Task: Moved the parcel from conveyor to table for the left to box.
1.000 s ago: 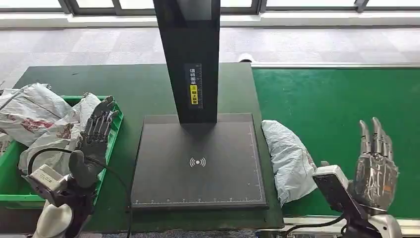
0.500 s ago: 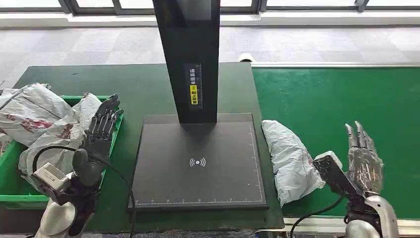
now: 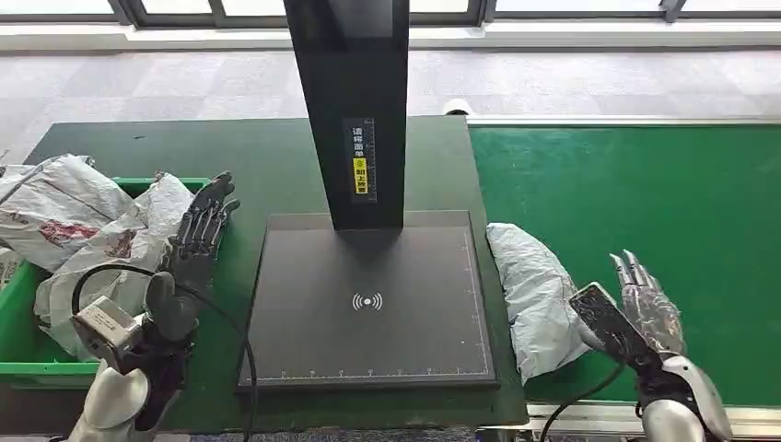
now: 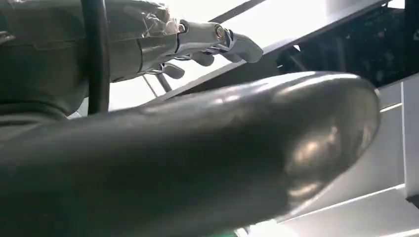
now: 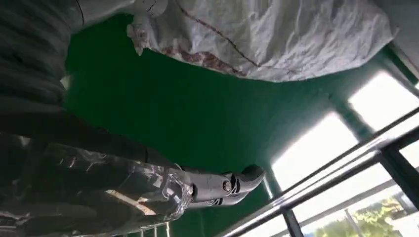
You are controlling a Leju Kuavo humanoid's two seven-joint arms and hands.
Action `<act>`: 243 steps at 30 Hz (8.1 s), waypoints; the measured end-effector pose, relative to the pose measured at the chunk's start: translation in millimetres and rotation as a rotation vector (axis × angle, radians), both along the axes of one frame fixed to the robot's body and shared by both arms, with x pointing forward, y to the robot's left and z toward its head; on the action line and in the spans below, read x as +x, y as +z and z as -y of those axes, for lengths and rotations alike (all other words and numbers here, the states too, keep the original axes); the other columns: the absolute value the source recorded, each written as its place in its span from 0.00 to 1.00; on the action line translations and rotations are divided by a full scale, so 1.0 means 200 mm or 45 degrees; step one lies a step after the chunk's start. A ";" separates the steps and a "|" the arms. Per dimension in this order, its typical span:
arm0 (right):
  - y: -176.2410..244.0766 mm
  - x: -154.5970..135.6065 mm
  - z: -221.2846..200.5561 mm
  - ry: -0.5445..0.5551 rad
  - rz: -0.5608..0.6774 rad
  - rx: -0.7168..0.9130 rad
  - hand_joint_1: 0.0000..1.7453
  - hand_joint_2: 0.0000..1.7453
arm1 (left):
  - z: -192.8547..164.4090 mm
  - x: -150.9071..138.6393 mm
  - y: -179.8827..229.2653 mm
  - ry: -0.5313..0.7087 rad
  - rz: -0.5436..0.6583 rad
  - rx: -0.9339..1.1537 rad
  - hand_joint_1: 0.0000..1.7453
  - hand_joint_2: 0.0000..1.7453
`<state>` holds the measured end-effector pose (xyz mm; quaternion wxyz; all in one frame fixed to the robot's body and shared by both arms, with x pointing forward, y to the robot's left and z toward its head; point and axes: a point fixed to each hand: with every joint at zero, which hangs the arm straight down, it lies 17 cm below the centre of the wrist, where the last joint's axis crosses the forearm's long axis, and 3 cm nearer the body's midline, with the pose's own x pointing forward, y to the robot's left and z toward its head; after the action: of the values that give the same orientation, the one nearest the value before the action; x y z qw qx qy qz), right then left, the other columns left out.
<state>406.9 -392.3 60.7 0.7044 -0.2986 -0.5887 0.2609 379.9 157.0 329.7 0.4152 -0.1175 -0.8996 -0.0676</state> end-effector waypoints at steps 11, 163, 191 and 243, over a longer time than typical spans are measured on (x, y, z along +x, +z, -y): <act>-0.34 0.01 -0.05 0.092 -0.382 0.018 0.00 1.00 | 0.05 0.04 0.03 -0.026 0.005 0.020 0.00 0.00; 0.73 0.36 -2.07 1.094 0.215 0.625 1.00 1.00 | 0.24 0.04 0.07 -0.148 -0.011 -0.065 0.00 0.00; 0.73 0.29 -1.42 0.525 0.480 0.180 0.00 0.00 | 0.26 0.04 -0.05 -0.061 -0.147 0.082 0.00 0.00; 1.68 -0.72 -0.81 0.611 1.640 0.542 0.00 1.00 | 0.99 -0.01 -0.46 -0.352 0.117 1.059 0.00 1.00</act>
<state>262.0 -229.5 397.6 0.1833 -0.1117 -0.9748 0.0601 378.2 -40.9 238.7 0.3738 -0.0568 -0.7892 -0.4839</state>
